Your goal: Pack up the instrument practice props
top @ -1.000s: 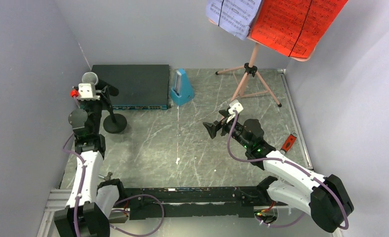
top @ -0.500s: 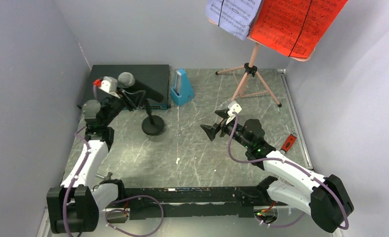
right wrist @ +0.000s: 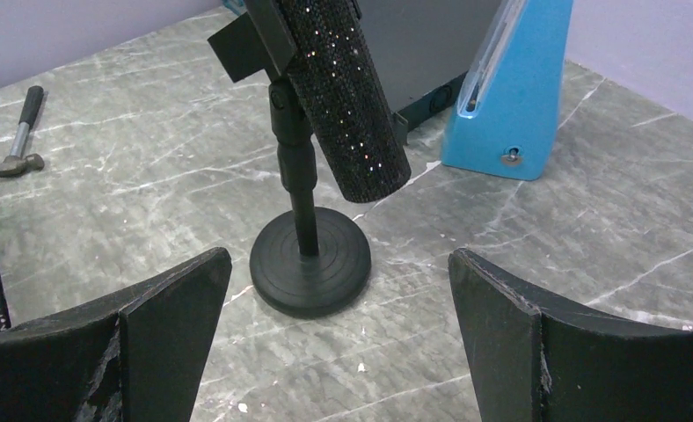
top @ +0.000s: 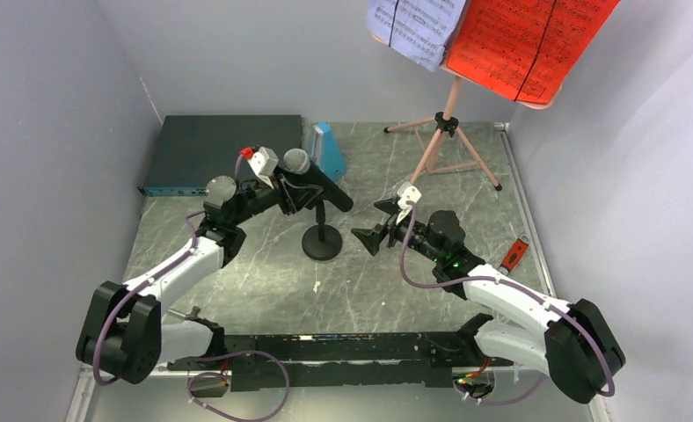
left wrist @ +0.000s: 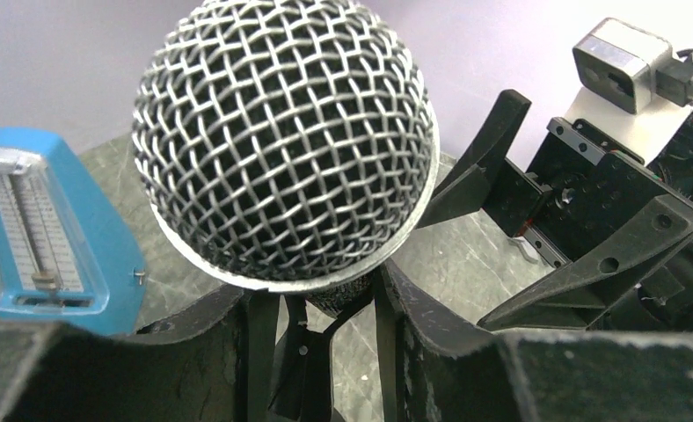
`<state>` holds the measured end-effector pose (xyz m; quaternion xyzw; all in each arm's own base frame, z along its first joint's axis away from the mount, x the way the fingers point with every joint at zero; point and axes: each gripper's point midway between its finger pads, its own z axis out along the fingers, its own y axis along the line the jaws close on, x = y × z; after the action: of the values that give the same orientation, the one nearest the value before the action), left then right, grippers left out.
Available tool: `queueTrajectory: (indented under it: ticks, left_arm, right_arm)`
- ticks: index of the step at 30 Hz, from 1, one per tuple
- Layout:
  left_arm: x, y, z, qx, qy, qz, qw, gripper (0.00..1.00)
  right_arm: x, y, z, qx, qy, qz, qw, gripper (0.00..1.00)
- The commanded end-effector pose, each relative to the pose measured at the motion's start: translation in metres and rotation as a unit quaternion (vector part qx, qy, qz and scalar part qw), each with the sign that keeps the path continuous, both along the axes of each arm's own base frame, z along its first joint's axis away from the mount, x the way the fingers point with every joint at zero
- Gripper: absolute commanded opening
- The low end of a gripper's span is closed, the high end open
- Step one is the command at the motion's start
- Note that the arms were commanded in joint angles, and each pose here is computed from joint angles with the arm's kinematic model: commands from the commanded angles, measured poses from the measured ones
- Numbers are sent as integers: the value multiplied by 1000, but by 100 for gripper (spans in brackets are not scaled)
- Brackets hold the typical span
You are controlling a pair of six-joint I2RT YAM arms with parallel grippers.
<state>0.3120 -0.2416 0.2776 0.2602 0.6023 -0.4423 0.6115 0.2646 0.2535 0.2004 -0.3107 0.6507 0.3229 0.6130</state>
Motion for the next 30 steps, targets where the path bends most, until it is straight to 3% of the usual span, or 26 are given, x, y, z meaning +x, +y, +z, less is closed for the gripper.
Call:
queueTrajectory:
  ticks: [1,6,8,13,17,20,23,26,30]
  left_arm:
    - [-13,-8,57,-15,-118,9,993,18]
    - [-17,-2,59,7,-135,94,986,19]
    - [-13,7,58,19,-134,165,977,19]
    - [-23,4,53,50,-150,255,954,17]
    - [-22,15,56,58,-156,356,920,14]
    - [-18,19,59,57,-148,413,897,4]
    - [-12,27,56,46,-122,474,871,3]
    - [-13,46,57,-8,-101,529,842,3]
    - [-11,64,44,-15,-58,591,804,3]
  right_arm:
    - [3,6,33,30,-43,9,999,100]
    - [4,8,30,29,-39,7,999,100]
    - [4,10,30,27,-39,6,999,100]
    - [5,14,27,19,-40,3,999,100]
    - [5,18,25,16,-36,5,999,100]
    - [4,21,23,15,-36,0,999,100]
    - [3,25,23,21,-41,-3,999,100]
    - [2,31,22,19,-43,-4,999,100]
    - [3,35,19,13,-49,-2,999,100]
